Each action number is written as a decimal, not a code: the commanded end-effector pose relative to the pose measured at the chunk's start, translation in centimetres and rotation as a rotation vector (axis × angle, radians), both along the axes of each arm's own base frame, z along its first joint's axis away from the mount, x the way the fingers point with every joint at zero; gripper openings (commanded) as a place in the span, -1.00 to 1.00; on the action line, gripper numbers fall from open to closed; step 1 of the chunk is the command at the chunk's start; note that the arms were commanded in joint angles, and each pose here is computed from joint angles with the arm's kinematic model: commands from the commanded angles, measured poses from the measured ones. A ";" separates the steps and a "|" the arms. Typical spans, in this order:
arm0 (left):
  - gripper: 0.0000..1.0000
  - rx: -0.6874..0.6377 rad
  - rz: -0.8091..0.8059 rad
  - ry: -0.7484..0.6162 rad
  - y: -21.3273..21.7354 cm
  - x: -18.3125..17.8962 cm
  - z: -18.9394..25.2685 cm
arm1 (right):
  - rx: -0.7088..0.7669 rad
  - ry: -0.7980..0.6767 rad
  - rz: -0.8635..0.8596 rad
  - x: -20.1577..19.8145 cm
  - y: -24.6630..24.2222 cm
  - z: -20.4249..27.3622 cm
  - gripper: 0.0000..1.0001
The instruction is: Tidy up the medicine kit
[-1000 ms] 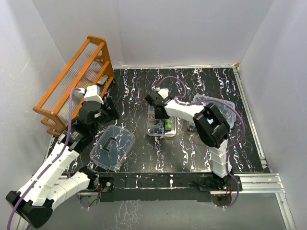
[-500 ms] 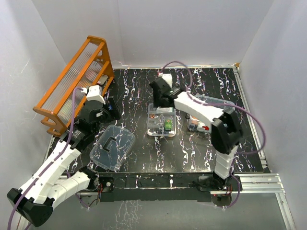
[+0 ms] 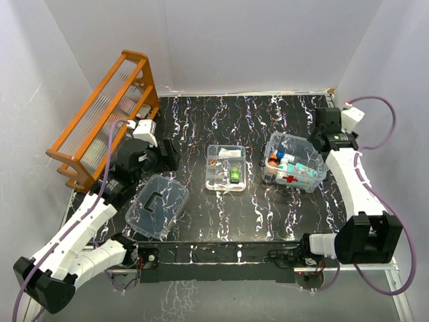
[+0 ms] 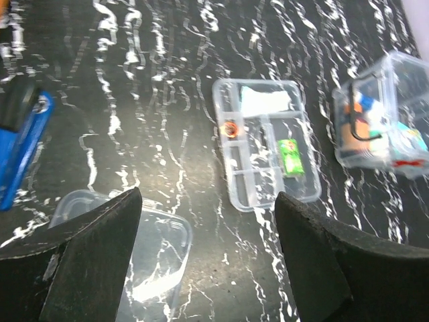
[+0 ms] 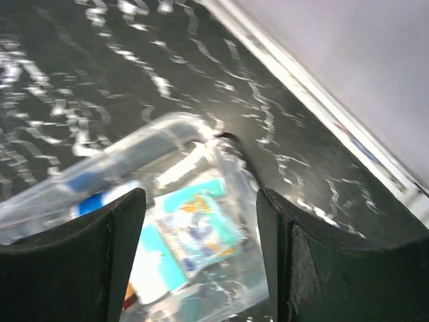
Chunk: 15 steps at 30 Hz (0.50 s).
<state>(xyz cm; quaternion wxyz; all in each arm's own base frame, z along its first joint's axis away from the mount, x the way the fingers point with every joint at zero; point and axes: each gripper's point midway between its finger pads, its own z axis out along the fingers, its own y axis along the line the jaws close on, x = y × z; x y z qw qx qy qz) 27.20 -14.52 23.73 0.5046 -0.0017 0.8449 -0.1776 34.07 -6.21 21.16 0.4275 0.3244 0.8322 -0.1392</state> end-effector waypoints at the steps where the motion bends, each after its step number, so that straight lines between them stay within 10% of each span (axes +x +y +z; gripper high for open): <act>1: 0.58 -0.066 -0.194 -0.002 -3.5 -0.7 0.4 | 0.039 -0.044 -0.133 -2.9 -2.7 -0.5 0.38; 15: 0.58 -0.086 -0.279 0.071 -5.3 -1.1 -1.7 | 0.366 0.015 0.045 -4.2 1.3 -6.1 0.13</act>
